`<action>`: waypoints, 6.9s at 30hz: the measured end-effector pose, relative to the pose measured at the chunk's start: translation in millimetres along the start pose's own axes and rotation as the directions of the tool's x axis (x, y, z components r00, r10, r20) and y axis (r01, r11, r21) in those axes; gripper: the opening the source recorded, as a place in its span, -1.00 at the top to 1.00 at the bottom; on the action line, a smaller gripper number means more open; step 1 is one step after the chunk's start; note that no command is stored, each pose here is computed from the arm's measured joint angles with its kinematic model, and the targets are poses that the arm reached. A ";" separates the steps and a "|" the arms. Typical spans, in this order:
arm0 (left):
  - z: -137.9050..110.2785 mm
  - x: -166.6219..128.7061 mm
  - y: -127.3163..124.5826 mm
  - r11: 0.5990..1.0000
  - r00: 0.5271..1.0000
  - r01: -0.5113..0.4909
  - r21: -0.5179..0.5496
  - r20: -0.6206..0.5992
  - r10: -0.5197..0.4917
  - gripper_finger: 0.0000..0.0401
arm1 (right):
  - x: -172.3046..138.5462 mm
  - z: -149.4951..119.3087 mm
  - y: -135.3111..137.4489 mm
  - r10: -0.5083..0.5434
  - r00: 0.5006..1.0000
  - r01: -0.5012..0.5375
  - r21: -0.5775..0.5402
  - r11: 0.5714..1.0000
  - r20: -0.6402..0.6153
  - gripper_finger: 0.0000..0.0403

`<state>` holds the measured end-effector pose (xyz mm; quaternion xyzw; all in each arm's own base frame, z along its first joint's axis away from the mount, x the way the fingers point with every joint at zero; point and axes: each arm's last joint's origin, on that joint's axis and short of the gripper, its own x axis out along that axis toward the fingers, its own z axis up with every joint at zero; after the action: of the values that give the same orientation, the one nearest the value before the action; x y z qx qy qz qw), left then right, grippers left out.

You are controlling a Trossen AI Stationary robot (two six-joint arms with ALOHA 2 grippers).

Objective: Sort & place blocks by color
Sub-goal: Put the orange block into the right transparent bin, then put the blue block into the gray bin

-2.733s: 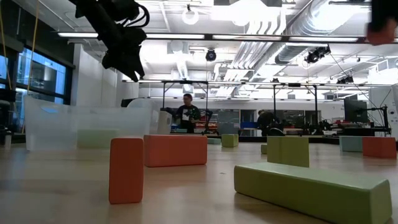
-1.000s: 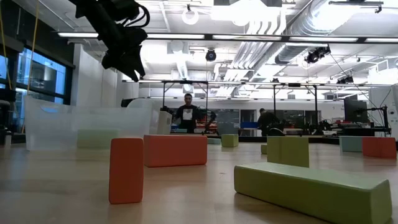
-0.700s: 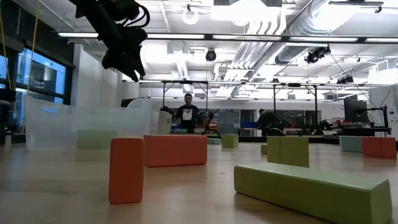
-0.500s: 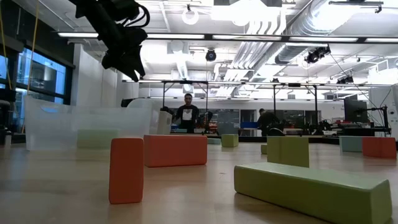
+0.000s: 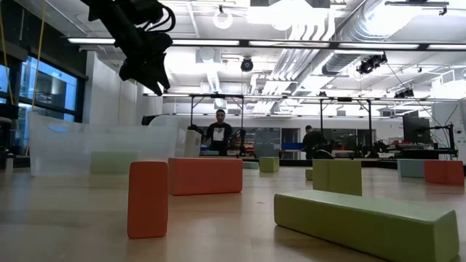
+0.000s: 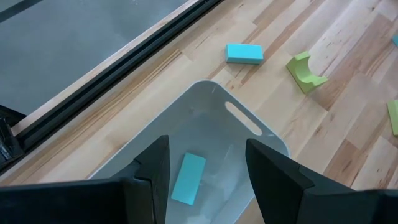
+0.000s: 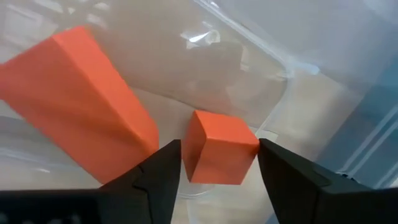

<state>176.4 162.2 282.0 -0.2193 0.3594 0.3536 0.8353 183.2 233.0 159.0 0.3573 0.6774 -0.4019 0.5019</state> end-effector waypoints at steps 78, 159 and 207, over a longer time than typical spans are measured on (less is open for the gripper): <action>98.0 -18.1 -24.8 0.753 0.940 -0.037 0.657 0.279 -0.197 -0.06 | -223.8 130.7 -26.1 0.350 0.383 -0.588 -0.066 0.806 0.855 -0.07; 76.2 258.4 -51.3 0.326 0.936 0.336 0.883 -0.276 -0.218 0.03 | -303.6 205.3 -82.7 0.219 0.386 -0.330 -0.088 0.940 0.896 -0.07; 74.0 251.0 -43.6 0.501 0.923 0.380 0.778 -0.357 -0.145 0.92 | -303.9 205.5 -82.2 0.223 0.383 -0.329 -0.094 0.940 0.897 -0.07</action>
<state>365.4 288.3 145.1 0.1105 0.5458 -0.0228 0.8303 264.2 -11.7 432.6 0.2210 0.2168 -0.4733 0.8247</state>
